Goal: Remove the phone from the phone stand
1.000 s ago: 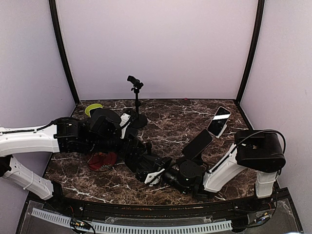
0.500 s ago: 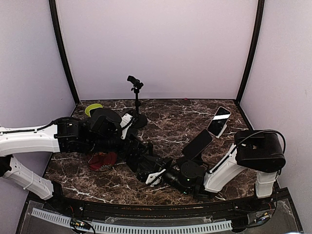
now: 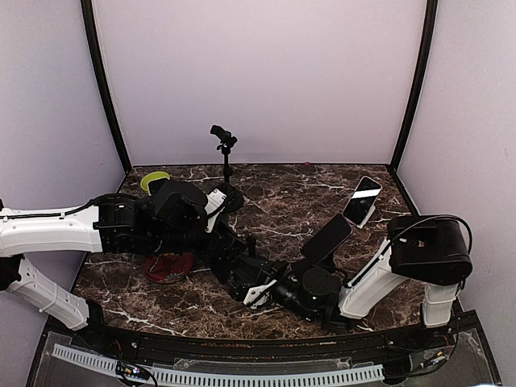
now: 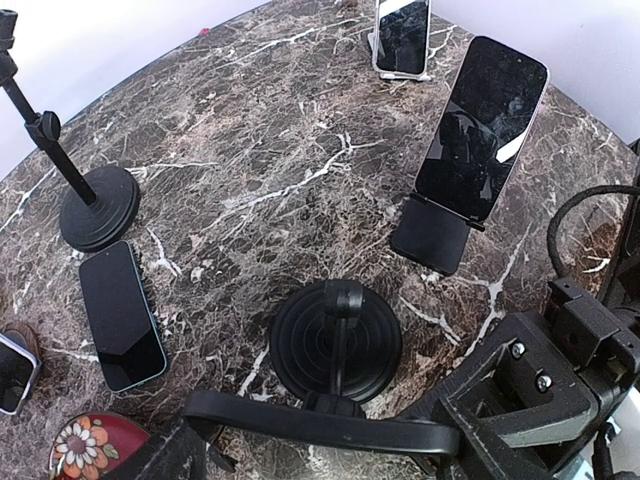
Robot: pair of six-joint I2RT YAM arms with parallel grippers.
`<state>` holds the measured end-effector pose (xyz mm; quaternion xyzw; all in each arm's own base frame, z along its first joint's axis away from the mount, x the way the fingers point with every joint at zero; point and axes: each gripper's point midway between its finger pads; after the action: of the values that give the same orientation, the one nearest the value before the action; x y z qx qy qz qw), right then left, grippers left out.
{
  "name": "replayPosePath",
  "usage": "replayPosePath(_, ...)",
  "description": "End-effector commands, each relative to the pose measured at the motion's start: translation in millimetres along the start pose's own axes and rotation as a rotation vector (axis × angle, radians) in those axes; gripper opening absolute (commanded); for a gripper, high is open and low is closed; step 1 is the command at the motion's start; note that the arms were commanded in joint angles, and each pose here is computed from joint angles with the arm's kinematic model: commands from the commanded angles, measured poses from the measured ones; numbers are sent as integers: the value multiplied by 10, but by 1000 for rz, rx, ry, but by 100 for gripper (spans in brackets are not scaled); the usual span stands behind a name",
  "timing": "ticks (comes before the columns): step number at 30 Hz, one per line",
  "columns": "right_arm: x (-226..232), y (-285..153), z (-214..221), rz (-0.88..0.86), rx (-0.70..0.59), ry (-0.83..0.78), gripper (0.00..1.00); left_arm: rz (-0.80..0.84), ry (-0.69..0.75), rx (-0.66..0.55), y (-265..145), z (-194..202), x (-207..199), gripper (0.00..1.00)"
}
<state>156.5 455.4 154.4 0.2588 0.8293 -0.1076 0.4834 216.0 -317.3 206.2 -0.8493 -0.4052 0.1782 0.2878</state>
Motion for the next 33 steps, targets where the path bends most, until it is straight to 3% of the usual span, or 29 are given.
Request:
replayPosePath(1, -233, -112, -180, 84, -71, 54, 0, -338, 107, -30, -192, -123, 702, 57)
replayPosePath(22, -196, -161, -159, 79, -72, 28, 0, -391, 180, -27, -254, -181, 781, 54)
replayPosePath(33, -179, -103, -154, 82, -67, 10, 0, -130, 81, -117, -470, -368, 422, 50)
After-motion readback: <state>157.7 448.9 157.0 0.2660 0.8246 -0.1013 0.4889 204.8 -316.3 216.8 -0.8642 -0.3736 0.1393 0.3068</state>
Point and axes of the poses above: each gripper's point midway between its finger pads, its own y axis out along the fingers, its own x axis along the line the jaws close on, z = x × y, and after that the axes turned 6 degrees about -y, right-handed
